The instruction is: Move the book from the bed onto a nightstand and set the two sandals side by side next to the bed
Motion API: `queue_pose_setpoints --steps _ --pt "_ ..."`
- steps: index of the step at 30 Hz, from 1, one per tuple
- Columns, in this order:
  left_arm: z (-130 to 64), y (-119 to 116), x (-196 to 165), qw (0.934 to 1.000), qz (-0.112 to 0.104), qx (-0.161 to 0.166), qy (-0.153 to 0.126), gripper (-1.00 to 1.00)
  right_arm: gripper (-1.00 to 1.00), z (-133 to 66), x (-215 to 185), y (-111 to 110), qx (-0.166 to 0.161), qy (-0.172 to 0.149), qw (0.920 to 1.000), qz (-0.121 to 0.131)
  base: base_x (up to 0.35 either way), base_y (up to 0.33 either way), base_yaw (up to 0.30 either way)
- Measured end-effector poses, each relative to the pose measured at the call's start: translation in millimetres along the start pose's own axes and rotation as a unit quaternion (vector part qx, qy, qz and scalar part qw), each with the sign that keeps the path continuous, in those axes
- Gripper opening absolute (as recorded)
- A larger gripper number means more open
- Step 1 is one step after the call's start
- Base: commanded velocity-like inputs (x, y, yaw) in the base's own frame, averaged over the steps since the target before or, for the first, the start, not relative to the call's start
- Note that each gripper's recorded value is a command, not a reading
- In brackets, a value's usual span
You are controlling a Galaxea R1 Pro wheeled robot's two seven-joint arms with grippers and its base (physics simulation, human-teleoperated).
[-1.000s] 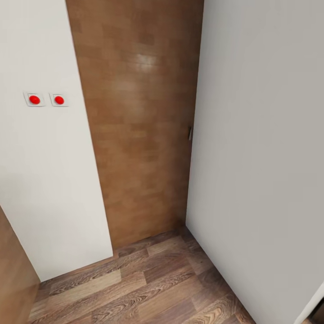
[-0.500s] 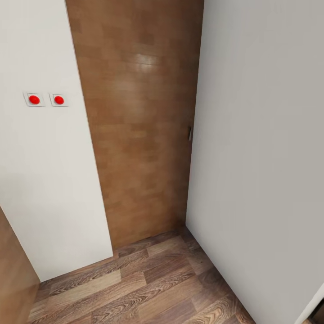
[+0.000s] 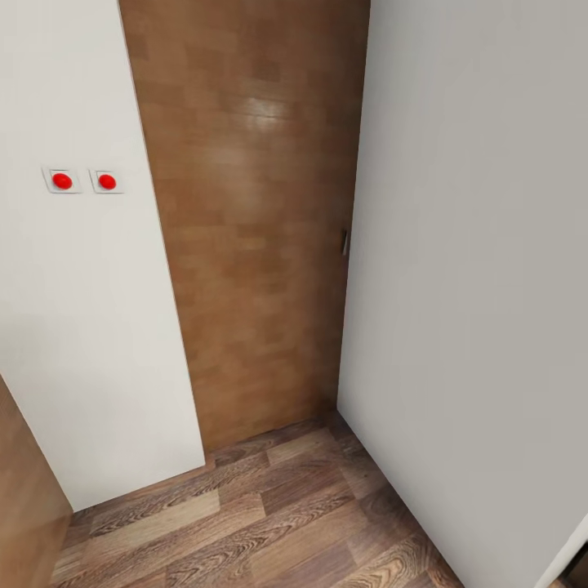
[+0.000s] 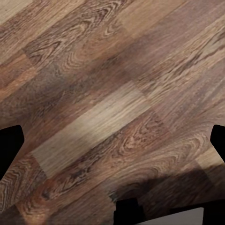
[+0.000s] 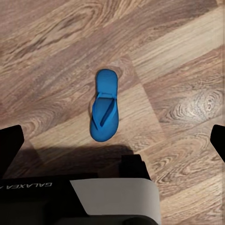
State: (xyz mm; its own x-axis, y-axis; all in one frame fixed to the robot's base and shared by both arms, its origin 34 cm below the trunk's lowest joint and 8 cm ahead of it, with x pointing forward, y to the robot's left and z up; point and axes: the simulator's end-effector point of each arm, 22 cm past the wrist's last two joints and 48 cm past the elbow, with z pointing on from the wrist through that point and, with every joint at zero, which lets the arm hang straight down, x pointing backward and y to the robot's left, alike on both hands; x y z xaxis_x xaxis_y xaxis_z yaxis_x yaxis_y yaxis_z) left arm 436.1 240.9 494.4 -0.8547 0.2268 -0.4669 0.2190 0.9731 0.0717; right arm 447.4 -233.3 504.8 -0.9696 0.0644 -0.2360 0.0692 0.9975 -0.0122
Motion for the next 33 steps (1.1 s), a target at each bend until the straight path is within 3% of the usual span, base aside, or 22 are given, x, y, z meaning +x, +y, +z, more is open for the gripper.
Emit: queue_pose_setpoints --steps 8,19,23,33 --pt "4.6 10.0 -23.7 0.9993 -0.004 -0.002 0.037 1.0 1.0 -0.3 0.8 -0.5 0.003 0.007 1.0 0.0 0.0 0.0 0.0" --pt "2.4 21.1 -98.0 0.9963 -0.016 0.014 0.083 1.0 1.0 0.2 4.0 -1.0 0.005 0.011 0.9999 -0.002 0.0 0.0 0.0" --pt "-0.3 21.3 -119.8 0.9958 -0.019 0.017 0.088 1.0 1.0 0.3 4.1 -1.2 0.006 0.011 0.9999 -0.003 0.0 0.0 0.0" --pt "-1.7 25.4 -135.3 0.9963 -0.018 0.015 0.082 1.0 1.0 0.6 5.5 -0.4 0.006 0.011 0.9999 -0.006 0.0 0.0 0.0"
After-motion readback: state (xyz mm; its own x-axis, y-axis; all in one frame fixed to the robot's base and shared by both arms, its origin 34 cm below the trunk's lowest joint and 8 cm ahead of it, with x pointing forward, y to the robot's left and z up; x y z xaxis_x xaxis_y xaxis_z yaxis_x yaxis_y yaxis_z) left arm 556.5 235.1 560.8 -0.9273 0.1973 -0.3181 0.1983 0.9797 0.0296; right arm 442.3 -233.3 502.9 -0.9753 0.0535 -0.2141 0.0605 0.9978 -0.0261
